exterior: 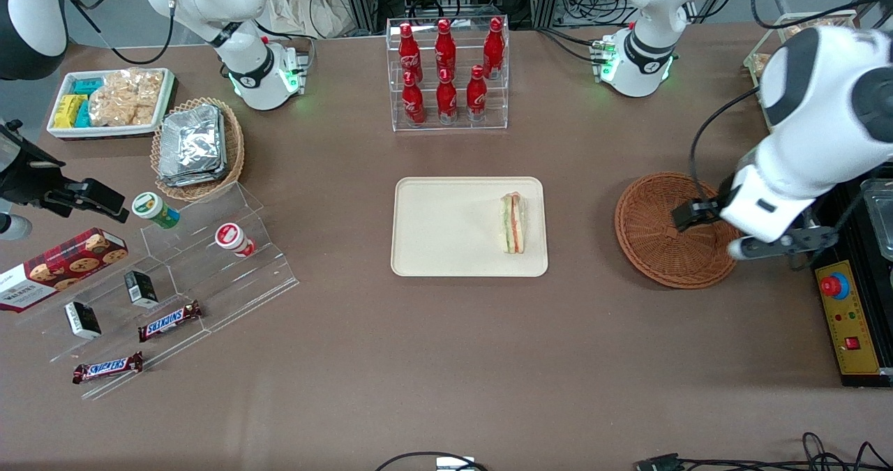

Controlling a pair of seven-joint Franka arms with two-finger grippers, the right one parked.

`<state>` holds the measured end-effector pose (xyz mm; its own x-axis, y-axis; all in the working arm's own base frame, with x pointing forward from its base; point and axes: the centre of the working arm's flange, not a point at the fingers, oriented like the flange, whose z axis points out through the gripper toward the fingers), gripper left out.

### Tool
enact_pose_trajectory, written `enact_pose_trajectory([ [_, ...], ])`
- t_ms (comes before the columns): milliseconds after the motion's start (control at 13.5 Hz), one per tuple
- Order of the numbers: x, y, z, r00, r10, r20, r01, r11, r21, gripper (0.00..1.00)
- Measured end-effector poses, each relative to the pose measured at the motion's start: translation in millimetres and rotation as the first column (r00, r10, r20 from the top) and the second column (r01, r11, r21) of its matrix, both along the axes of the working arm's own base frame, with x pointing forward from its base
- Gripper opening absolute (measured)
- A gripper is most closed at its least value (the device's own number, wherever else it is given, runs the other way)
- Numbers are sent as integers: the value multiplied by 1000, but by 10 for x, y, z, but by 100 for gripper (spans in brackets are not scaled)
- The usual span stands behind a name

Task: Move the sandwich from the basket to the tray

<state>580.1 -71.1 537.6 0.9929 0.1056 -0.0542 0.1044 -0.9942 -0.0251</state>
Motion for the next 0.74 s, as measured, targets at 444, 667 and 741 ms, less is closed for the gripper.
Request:
enact_pose_trajectory([
  [444,-434,439,709,995,-92,31,92,996,-7,100],
  [667,-520,405,816,994,-106,38,106,994,-5,100],
  [741,-536,404,827,994,-107,34,107,994,-5,100],
])
